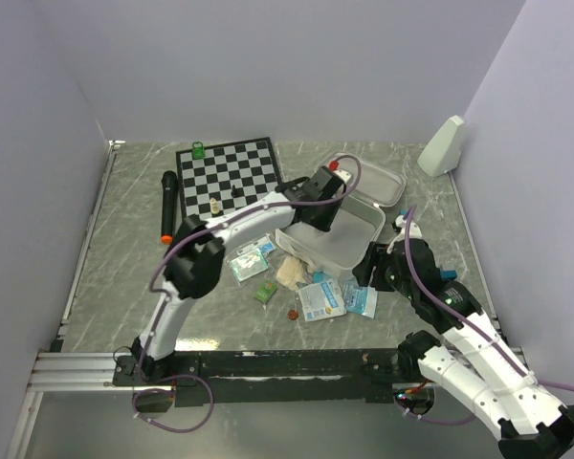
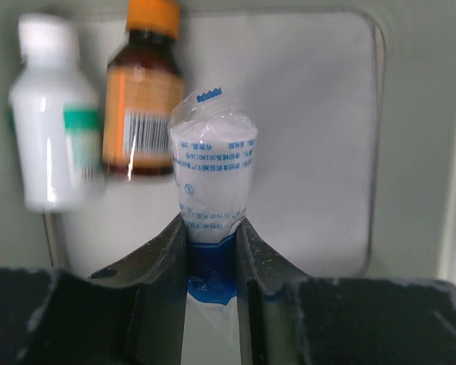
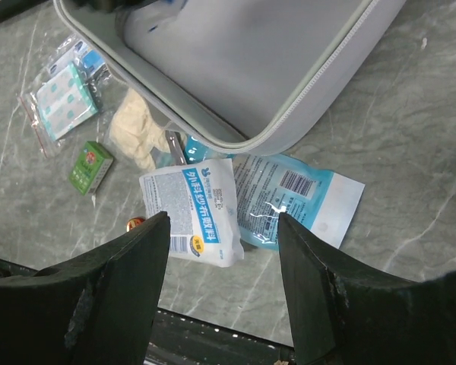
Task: Organize the medicine kit
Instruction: Place the medical item at the medicine box.
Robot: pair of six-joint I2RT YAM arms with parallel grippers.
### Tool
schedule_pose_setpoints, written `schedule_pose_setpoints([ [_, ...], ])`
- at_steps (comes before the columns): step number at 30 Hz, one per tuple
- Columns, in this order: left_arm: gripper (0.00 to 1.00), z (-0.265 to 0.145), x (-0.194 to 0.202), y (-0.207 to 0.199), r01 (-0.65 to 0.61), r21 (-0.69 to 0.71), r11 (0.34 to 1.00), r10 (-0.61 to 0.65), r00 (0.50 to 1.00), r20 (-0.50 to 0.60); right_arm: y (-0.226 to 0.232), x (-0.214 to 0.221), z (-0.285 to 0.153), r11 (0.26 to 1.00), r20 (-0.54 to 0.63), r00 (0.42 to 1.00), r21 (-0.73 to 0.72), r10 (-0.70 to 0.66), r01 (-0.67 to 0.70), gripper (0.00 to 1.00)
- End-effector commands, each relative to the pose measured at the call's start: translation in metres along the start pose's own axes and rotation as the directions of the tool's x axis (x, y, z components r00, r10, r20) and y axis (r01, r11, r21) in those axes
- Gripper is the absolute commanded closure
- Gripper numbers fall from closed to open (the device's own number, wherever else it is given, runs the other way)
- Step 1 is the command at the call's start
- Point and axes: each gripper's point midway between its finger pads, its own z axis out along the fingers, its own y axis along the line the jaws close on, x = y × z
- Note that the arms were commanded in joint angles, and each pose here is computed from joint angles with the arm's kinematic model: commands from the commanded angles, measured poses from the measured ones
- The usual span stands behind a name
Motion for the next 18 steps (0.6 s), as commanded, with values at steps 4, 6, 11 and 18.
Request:
schedule_pose_setpoints([
  [4,0.78,0.033,-0.030,-0.003,-0.142,0.023,0.990,0.141,0.990,0.017,-0.001,-0.008,-0.007,1.000,0.025,1.000,0.018,-0.014,0.013,0.34],
  [6,0.74,0.038,-0.030,0.002,-0.151,0.003,0.989,0.151,0.988,0.026,-0.001,-0.008,-0.007,1.000,0.027,1.000,0.017,-0.012,0.011,0.34],
  [11,0.47,0.045,-0.032,0.007,-0.151,-0.028,0.988,0.152,0.988,0.040,-0.001,-0.009,-0.005,1.000,0.021,1.000,0.021,-0.019,0.018,0.34],
  [18,0.25,0.022,-0.054,0.007,-0.121,-0.042,0.992,0.125,0.985,0.118,-0.001,-0.008,-0.004,1.000,0.015,1.000,0.022,-0.013,0.013,0.34],
])
